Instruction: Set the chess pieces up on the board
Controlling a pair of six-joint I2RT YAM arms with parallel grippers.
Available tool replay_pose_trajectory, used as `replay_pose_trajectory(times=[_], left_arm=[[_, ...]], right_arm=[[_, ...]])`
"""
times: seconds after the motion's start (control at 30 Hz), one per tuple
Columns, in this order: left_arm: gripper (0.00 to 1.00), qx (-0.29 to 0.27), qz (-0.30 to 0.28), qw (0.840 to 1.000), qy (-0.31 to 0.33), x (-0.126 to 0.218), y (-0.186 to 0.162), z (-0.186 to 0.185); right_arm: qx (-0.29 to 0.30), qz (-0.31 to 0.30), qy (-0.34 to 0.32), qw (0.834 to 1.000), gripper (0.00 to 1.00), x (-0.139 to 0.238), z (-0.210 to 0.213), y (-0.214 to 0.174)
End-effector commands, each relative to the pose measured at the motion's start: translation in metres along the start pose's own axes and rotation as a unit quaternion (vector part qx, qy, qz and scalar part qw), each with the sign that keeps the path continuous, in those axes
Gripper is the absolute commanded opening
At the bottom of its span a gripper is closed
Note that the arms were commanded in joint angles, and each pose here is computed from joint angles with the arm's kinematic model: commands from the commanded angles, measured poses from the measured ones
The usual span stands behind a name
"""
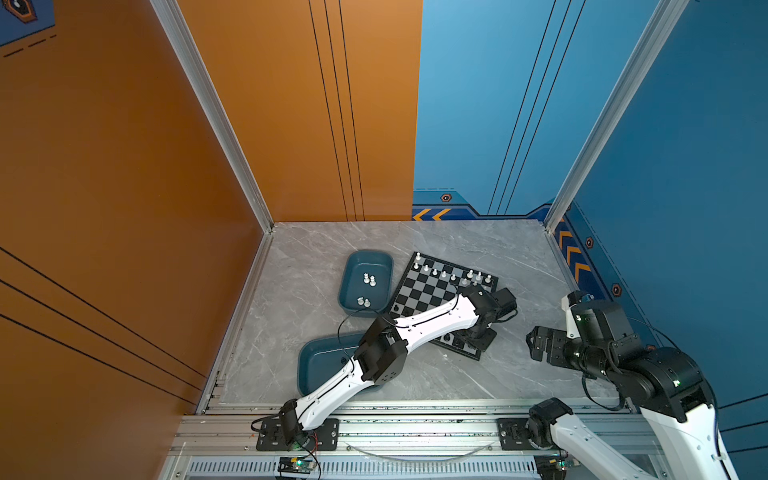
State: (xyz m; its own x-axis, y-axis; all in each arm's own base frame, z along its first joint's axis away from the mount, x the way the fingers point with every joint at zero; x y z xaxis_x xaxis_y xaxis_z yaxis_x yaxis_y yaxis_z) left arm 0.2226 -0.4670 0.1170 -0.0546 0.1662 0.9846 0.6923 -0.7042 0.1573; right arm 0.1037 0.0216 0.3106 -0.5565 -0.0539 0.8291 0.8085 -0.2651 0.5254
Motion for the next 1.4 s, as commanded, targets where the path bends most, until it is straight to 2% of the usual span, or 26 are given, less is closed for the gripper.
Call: replay_pose_trajectory(times=[0.0, 0.17, 0.37, 0.4, 0.7, 0.83, 0.97, 1.1, 1.13, 1.2, 1.27, 1.37], left_arm=[[0.12, 0.001, 0.009, 1.0, 0.01, 0.011, -0.011, -0.004], [0.14, -0.001, 0.011, 1.0, 0.011, 0.012, -0.013, -0.006], [0.31, -0.001, 0.005, 1.0, 0.018, 0.014, -0.012, -0.006], [0.32, -0.001, 0.001, 1.0, 0.021, 0.016, -0.011, -0.005], [0.39, 0.005, -0.073, 0.997, 0.018, 0.052, 0.019, 0.004], [0.42, 0.032, -0.119, 0.992, 0.031, 0.087, 0.034, 0.036], [0.46, 0.102, -0.144, 0.982, 0.069, 0.128, 0.031, 0.106], [0.51, 0.192, -0.168, 0.961, 0.102, 0.167, -0.006, 0.179], [0.52, 0.224, -0.179, 0.953, 0.102, 0.175, -0.022, 0.198], [0.53, 0.287, -0.196, 0.933, 0.091, 0.188, -0.058, 0.229], [0.55, 0.354, -0.208, 0.908, 0.081, 0.196, -0.103, 0.259], [0.57, 0.413, -0.215, 0.881, 0.087, 0.198, -0.165, 0.279]], right_arm=[[-0.004, 0.012, -0.003, 1.0, 1.0, 0.0, -0.004, -0.007], [-0.004, 0.012, -0.002, 1.0, 1.0, 0.0, -0.004, -0.007], [-0.006, 0.009, 0.001, 1.0, 1.0, 0.002, -0.004, -0.008], [-0.005, 0.008, 0.001, 1.0, 1.0, 0.002, -0.004, -0.008], [-0.001, -0.006, 0.009, 1.0, 1.0, 0.009, -0.001, 0.0], [0.004, -0.025, 0.032, 0.999, 1.0, 0.012, 0.007, 0.008], [0.017, -0.019, 0.055, 0.998, 1.0, 0.003, 0.021, 0.02], [0.043, 0.001, 0.084, 0.996, 1.0, -0.014, 0.045, 0.034], [0.051, 0.003, 0.091, 0.995, 0.99, -0.02, 0.052, 0.038], [0.065, 0.002, 0.102, 0.993, 0.89, -0.03, 0.068, 0.047], [0.084, 0.002, 0.11, 0.99, 0.82, -0.042, 0.092, 0.058], [0.142, 0.008, 0.103, 0.984, 0.8, -0.061, 0.14, 0.064]])
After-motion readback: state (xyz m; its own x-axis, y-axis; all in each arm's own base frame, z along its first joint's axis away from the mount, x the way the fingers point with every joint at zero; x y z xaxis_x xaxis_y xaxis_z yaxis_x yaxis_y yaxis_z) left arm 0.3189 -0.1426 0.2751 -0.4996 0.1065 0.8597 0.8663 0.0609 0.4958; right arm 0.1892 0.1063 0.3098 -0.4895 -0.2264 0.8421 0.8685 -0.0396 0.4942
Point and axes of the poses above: each gripper's point midway between its finger pads, its own x axis back along the fingers, its own z axis along the line the jaws close on, y = z × x, the point moved 6 cm from there along x, back along the fingers, and after that the axes turned 4 degrees about -x, right-handed, at the moved point
